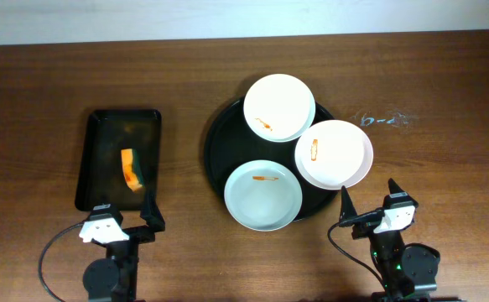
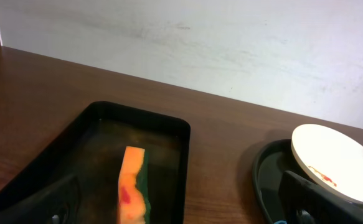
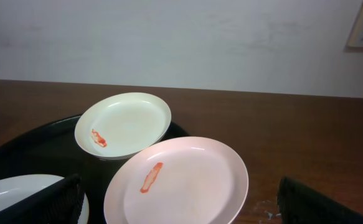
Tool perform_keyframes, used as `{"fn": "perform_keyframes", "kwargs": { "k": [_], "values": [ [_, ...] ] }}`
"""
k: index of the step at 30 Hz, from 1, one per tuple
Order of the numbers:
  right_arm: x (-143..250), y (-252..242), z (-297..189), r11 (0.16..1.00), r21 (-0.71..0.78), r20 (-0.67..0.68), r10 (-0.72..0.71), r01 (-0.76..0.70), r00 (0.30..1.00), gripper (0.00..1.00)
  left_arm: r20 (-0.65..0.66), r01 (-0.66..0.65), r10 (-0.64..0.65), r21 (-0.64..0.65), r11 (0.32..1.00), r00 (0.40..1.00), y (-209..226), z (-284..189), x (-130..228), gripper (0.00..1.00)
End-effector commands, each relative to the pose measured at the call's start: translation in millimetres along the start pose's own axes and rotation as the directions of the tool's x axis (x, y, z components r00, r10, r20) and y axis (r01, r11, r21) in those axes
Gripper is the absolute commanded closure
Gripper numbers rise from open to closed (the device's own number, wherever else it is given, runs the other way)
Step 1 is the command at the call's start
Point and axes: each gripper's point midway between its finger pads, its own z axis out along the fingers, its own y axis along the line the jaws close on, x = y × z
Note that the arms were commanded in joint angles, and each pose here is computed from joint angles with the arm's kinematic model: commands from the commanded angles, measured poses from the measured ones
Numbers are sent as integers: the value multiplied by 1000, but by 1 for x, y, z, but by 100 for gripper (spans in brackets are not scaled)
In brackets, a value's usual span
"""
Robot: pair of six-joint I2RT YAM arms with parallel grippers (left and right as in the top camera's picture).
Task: Clean dirty plates on tray and stack at the side
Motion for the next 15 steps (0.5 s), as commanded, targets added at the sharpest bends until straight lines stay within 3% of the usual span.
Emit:
{"fn": "perform_keyframes", "kwargs": {
  "k": [1, 15],
  "values": [
    [4, 0, 0, 1000, 3, -9, 12, -12, 1000, 1, 8, -17, 17, -7, 1000, 1000, 1, 0, 0, 1],
    [4, 0, 0, 1000, 3, -9, 12, -12, 1000, 1, 4, -17, 17, -11, 1000, 1000, 2, 0, 1, 1]
  ]
}}
